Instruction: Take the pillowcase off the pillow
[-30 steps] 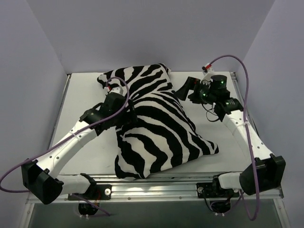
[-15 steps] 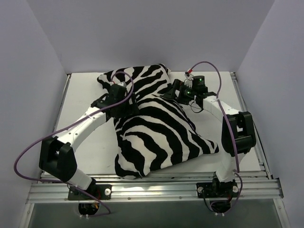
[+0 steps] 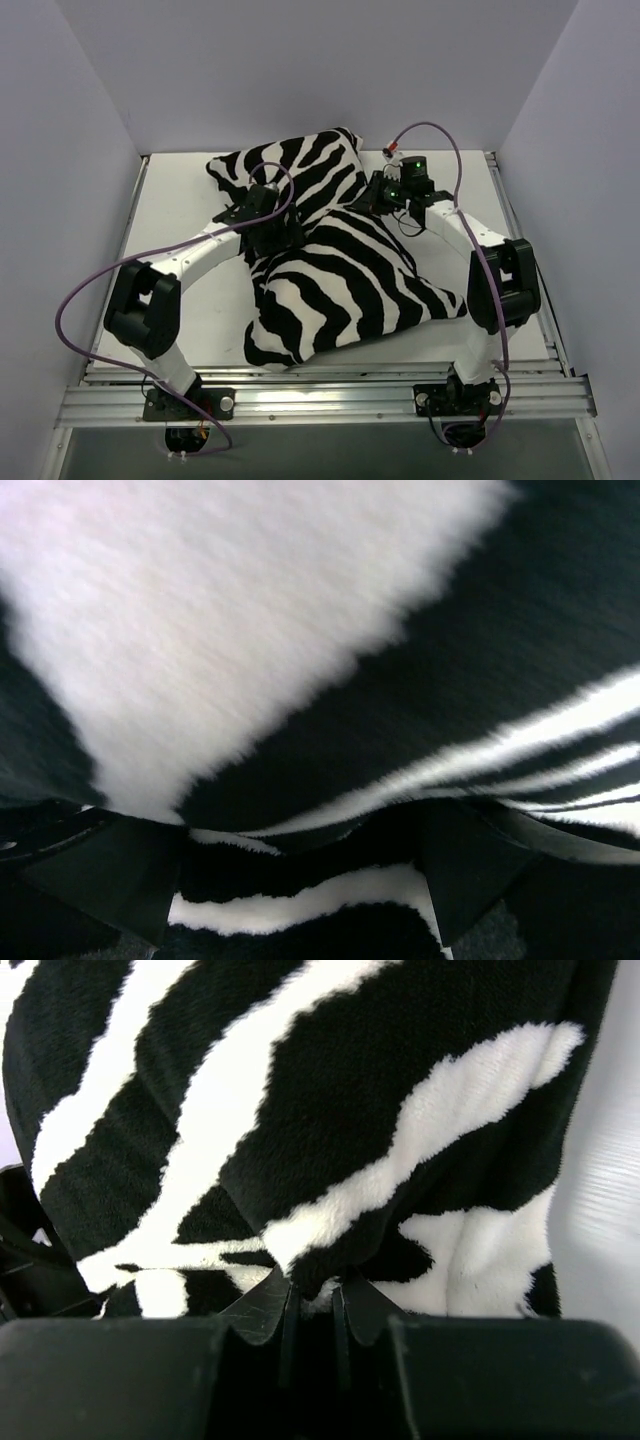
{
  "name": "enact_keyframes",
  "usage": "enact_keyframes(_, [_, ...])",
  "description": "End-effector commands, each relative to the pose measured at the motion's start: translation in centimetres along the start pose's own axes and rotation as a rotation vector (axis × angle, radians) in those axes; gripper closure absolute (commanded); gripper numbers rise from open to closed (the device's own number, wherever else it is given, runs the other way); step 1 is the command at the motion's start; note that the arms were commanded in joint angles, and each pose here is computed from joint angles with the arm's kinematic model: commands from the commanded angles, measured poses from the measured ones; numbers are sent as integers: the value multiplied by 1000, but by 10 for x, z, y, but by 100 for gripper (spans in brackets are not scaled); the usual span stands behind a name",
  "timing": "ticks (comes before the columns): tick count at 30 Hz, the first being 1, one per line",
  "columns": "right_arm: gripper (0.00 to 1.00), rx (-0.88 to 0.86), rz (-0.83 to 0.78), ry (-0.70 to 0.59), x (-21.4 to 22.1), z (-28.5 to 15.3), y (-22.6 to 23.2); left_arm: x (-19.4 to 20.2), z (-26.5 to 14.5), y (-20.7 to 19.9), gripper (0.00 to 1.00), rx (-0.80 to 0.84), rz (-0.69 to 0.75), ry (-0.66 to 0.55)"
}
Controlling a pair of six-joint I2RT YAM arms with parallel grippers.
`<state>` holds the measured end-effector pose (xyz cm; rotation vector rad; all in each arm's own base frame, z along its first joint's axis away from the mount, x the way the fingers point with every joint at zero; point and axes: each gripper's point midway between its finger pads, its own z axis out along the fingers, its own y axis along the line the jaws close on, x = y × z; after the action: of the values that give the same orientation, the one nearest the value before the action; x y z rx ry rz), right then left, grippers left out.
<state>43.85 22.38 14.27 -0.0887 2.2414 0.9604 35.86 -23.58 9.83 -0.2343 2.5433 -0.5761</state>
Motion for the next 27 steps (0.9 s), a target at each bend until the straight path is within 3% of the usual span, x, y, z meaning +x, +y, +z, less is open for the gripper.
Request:
enact_keyframes(1, [100, -110, -130, -75, -43, -52, 80, 27, 13, -44, 6, 73, 57, 68])
enact_keyframes(7, [100, -142, -251, -280, -119, -125, 156, 1, -15, -122, 6, 255, 80, -24])
enact_keyframes(13, [100, -221, -363, -347, -133, -154, 226, -17, -39, -166, 4, 396, 33, -121])
enact_keyframes(18, [100, -251, -450, -243, -89, -122, 247, -19, -57, -153, 4, 415, 12, -200])
enact_keyframes(24, [100, -212, -414, -57, -13, -62, 214, 23, -52, -87, 4, 343, -103, -145])
enact_keyframes(27, [100, -182, -408, 25, 26, -46, 199, 36, -82, -67, 4, 351, -141, -159])
